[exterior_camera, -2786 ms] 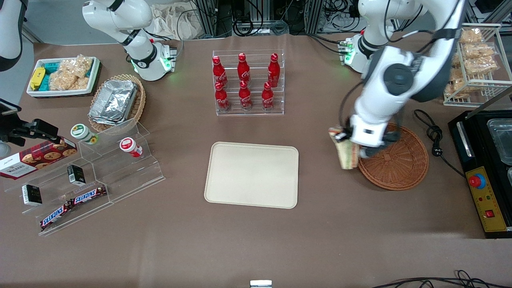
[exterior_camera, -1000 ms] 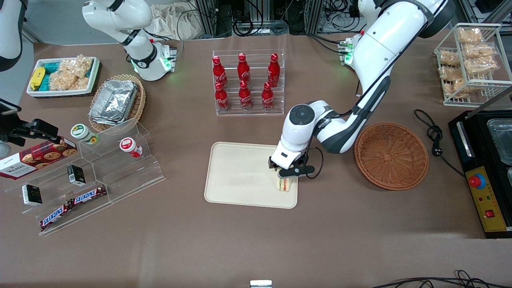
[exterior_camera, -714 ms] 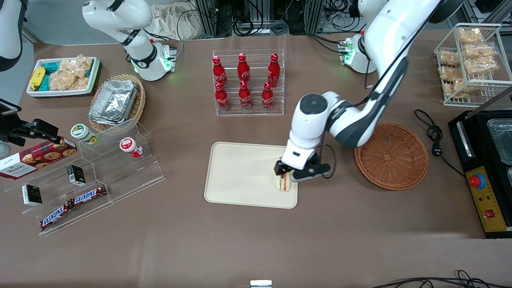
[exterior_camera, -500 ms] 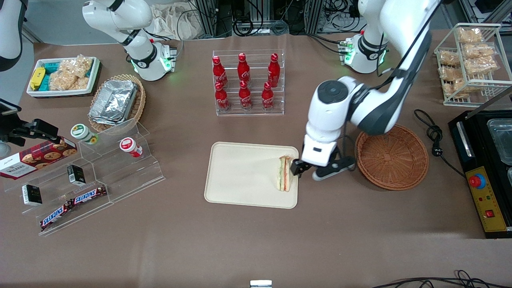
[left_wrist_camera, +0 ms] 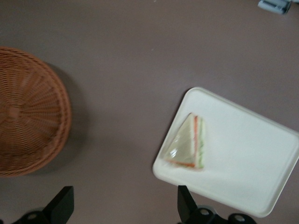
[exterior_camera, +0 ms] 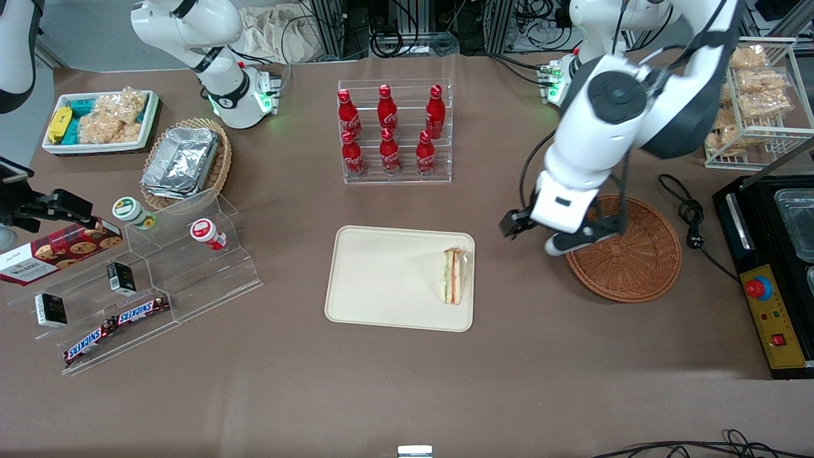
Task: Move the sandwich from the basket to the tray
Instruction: 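Raise the open left gripper away from the tray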
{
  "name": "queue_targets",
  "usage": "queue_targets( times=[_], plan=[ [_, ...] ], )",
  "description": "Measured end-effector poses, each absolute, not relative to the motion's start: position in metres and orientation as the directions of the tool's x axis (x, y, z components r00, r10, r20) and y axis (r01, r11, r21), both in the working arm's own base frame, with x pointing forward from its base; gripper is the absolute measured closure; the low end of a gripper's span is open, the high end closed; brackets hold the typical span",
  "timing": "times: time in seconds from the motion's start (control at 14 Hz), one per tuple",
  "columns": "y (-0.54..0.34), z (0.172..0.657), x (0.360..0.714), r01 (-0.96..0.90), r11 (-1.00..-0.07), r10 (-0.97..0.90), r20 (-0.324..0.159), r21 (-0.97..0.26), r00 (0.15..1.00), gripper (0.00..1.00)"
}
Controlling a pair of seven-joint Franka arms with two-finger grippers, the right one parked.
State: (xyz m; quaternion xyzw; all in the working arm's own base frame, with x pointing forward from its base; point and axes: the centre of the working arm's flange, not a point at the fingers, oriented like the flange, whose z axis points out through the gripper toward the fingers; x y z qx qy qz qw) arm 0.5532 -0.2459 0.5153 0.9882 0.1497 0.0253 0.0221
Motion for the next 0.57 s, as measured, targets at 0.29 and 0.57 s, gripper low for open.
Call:
queue_targets(
  times=[0.29, 0.57],
  plan=[
    [-0.129, 0.572, 0.541, 0.170, -0.985, 0.169, -0.089, 0.008, 0.982, 0.00],
    [-0.051, 0.606, 0.532, 0.136, -0.991, 0.133, -0.088, 0.021, 0.987, 0.00]
  ],
)
